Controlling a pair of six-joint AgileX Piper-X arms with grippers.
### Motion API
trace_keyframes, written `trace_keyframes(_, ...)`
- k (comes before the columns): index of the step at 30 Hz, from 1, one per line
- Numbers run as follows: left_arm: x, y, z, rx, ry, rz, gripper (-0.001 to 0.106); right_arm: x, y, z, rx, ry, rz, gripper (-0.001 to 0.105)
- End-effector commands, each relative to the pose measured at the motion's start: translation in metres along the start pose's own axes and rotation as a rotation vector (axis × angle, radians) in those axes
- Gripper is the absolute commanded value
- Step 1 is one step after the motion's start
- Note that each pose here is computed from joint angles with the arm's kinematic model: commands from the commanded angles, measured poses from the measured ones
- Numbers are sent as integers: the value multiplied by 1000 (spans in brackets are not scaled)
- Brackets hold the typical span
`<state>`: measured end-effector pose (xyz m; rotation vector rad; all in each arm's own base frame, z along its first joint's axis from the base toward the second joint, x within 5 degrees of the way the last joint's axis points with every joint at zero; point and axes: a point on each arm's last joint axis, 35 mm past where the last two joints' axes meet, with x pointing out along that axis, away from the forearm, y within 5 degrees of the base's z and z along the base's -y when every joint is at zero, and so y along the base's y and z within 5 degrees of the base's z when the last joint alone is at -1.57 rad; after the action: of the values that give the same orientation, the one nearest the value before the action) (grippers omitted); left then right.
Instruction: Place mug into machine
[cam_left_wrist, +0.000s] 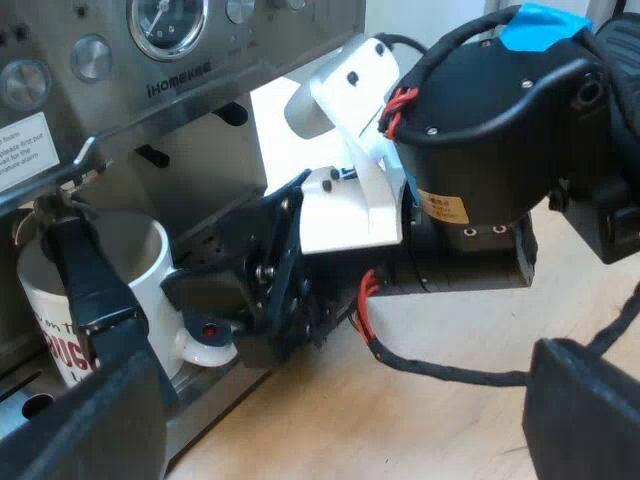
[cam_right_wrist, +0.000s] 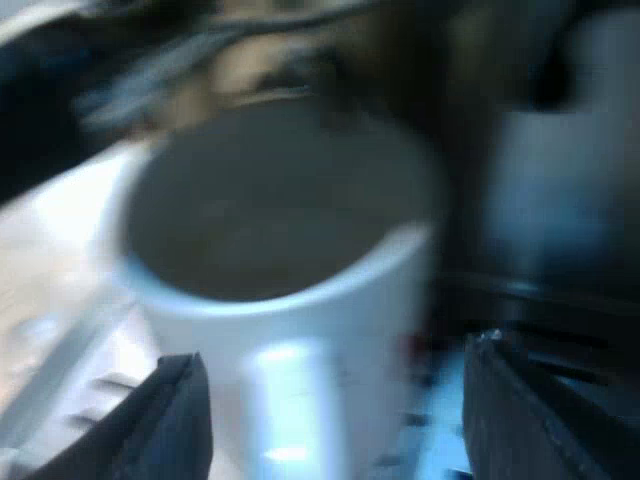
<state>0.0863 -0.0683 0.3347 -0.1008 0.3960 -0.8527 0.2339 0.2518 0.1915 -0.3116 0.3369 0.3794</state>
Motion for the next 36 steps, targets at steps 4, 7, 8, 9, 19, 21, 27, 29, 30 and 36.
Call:
trace_keyframes(4, -2, -1, 2, 0, -8, -5, 79, 3, 3, -3, 5, 17, 44, 56)
trace_keyframes(7, -2, -1, 2, 2, -8, -5, 79, 6, 7, -7, -3, 24, 85, 56)
trace_keyframes(8, -2, -1, 2, 2, -8, -5, 79, 7, 7, -8, -3, 24, 90, 56)
trace_keyframes(9, -2, -1, 2, 2, -8, -5, 79, 10, 9, -11, -1, 20, 94, 56)
trace_keyframes(19, -2, -1, 2, 6, -8, -5, 79, 25, 16, -18, 27, -58, 68, 56)
trace_keyframes(21, -2, -1, 2, 6, -8, -5, 79, 26, 16, -19, 32, -66, 48, 56)
trace_keyframes(27, -2, -1, 2, 6, -8, -5, 79, 31, 19, -20, 57, -112, 34, 56)
trace_keyframes(29, -2, -1, 2, 6, -8, -5, 79, 33, 18, -22, 62, -119, 24, 56)
trace_keyframes(30, -2, -1, 2, 6, -8, -5, 79, 34, 18, -23, 62, -117, 19, 56)
trace_keyframes(36, -2, -1, 2, 6, -8, -5, 79, 37, 12, -23, 77, -128, -21, 56)
